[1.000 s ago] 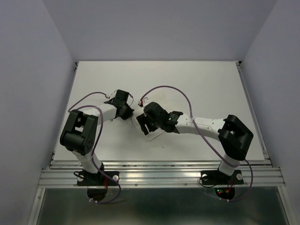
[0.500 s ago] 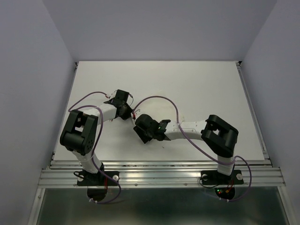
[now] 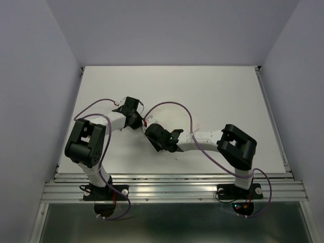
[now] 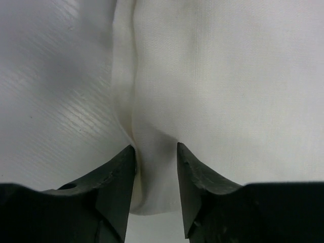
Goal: Fold the napkin into a case and place the utensils inside
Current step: Turn over the upper triangle folded napkin at the center of the board, then smooth out the lower triangle-folded napkin at the center of the board.
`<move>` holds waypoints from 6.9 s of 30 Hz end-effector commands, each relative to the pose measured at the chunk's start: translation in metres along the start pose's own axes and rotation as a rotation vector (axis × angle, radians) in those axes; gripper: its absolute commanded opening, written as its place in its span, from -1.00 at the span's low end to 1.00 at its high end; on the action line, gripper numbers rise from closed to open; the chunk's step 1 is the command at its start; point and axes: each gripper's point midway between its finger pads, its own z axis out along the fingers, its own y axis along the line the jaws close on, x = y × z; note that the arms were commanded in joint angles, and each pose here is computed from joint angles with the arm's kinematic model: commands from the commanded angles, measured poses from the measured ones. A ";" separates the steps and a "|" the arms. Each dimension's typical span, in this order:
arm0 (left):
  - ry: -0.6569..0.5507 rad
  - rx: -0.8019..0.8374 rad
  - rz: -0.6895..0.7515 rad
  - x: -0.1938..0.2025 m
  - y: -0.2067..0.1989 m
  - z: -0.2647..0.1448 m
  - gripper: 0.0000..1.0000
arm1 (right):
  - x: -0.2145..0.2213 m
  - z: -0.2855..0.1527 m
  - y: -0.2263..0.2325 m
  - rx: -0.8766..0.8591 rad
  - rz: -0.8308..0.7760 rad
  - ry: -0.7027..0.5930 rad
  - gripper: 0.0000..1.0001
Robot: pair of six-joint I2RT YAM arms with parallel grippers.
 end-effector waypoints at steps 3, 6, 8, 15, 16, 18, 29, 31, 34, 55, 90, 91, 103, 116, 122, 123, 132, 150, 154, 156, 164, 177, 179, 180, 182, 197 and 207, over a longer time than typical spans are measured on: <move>-0.013 0.021 0.027 -0.004 -0.004 -0.009 -1.00 | -0.009 -0.003 0.007 -0.018 0.000 -0.014 -0.06; -0.013 0.021 0.027 -0.004 -0.004 -0.009 -1.00 | -0.005 -0.005 0.006 -0.018 0.008 -0.005 -0.03; -0.013 0.021 0.029 -0.004 -0.004 -0.009 -1.00 | 0.003 -0.004 0.002 0.003 0.006 0.015 0.05; -0.014 0.017 0.032 -0.004 -0.003 -0.009 -1.00 | 0.017 -0.011 0.003 0.008 0.010 0.029 0.02; -0.014 0.017 0.032 -0.004 -0.003 -0.009 -1.00 | 0.017 -0.011 0.003 0.010 0.013 0.029 0.01; -0.012 0.015 0.031 -0.003 -0.002 -0.009 -1.00 | 0.021 -0.012 0.004 0.015 0.005 0.039 0.00; -0.016 0.021 0.024 -0.005 -0.005 -0.012 -1.00 | 0.042 -0.018 -0.009 0.096 0.003 0.068 -0.33; -0.015 0.024 0.024 -0.005 -0.005 -0.012 -1.00 | 0.048 -0.017 -0.009 0.092 0.004 0.079 -0.70; -0.012 0.030 0.024 -0.005 -0.008 -0.011 -1.00 | 0.048 -0.016 -0.019 0.147 0.004 0.064 -0.99; -0.058 0.622 0.286 -0.074 -0.212 -0.091 -1.00 | -0.066 -0.079 -0.228 0.556 0.144 -0.212 -0.99; 0.009 0.684 0.425 -0.046 -0.250 -0.044 -1.00 | -0.050 -0.073 -0.293 0.708 0.371 -0.172 -0.99; 0.008 0.719 0.466 -0.048 -0.264 -0.050 -1.00 | -0.074 -0.093 -0.305 0.743 0.385 -0.234 -0.99; -0.005 0.871 0.596 0.000 -0.183 -0.072 -1.00 | -0.009 -0.088 -0.212 0.461 0.313 -0.177 -0.99; -0.216 0.500 0.402 -0.055 -0.090 -0.110 0.91 | 0.011 -0.100 -0.129 0.186 0.326 -0.197 0.64; -0.198 0.432 0.365 -0.051 -0.073 -0.109 0.24 | -0.027 -0.087 -0.128 0.099 0.357 -0.196 0.23; -0.187 0.427 0.360 -0.048 -0.070 -0.106 0.08 | -0.022 -0.081 -0.123 0.084 0.345 -0.172 0.19; -0.026 0.334 0.243 -0.005 -0.031 -0.055 -1.00 | -0.066 -0.027 -0.082 0.010 0.199 -0.149 0.03; 0.049 0.304 0.176 0.014 -0.020 -0.007 -1.00 | -0.098 0.045 -0.049 0.030 0.119 -0.162 0.01; 0.057 0.299 0.170 0.016 -0.017 -0.001 -1.00 | -0.100 0.054 -0.045 0.045 0.123 -0.175 -0.03; 0.060 0.298 0.169 0.018 -0.016 -0.001 -1.00 | -0.098 0.061 -0.048 0.075 0.125 -0.173 -0.10; 0.061 0.293 0.170 0.019 -0.014 0.000 -1.00 | -0.104 0.065 -0.053 0.111 0.155 -0.205 -0.73; 0.080 0.286 0.173 0.022 -0.011 0.007 -1.00 | -0.136 0.013 -0.047 0.042 0.191 -0.320 -0.99; 0.083 0.288 0.174 0.023 -0.012 0.007 -1.00 | -0.139 0.010 -0.042 0.034 0.186 -0.325 -0.99; 0.083 0.288 0.174 0.023 -0.011 0.007 -1.00 | -0.140 0.010 -0.042 0.035 0.186 -0.325 -0.99; 0.082 0.286 0.175 0.023 -0.011 0.007 -1.00 | -0.141 0.009 -0.038 0.034 0.181 -0.324 -0.98; 0.034 0.207 0.159 0.008 0.003 -0.014 -1.00 | -0.136 0.014 -0.040 0.058 0.178 -0.308 -0.93; -0.010 0.223 0.170 0.000 0.001 -0.046 -1.00 | -0.136 0.019 -0.035 0.038 0.181 -0.302 -0.93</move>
